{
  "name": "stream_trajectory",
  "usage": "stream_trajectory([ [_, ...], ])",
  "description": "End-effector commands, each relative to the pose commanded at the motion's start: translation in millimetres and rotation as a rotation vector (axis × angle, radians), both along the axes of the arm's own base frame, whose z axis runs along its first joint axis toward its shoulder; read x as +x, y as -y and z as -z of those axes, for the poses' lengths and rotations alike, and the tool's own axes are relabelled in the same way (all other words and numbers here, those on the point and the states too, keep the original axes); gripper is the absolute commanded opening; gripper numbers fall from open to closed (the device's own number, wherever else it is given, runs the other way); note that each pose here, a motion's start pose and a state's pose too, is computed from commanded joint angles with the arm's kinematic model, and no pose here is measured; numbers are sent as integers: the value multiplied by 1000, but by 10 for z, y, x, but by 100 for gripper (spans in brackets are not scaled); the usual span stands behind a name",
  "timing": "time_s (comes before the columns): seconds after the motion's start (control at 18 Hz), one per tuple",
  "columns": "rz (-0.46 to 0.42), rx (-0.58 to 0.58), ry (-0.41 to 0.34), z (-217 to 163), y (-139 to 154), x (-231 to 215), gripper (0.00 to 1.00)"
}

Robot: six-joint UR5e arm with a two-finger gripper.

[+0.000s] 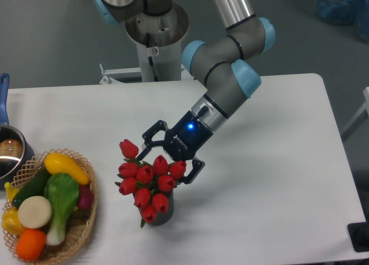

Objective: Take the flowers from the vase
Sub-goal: 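Close the gripper around the red tulip stems below the blooms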

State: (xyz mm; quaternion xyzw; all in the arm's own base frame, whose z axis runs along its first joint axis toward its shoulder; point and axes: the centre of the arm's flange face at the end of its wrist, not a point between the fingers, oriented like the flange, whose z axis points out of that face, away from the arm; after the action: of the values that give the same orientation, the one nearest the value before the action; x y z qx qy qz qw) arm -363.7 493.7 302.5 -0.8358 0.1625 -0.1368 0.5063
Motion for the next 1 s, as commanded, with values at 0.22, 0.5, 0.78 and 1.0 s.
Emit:
stream_trajectory([
  [0.22,0,-1,-2,32,-24,-56,100],
  [0.5,10,9,-24,97,-50,-147,100],
  [0.78,16,18,-20,71,-68,-117,100],
  [1.0,18,21,-17,73,-73,-105,100],
])
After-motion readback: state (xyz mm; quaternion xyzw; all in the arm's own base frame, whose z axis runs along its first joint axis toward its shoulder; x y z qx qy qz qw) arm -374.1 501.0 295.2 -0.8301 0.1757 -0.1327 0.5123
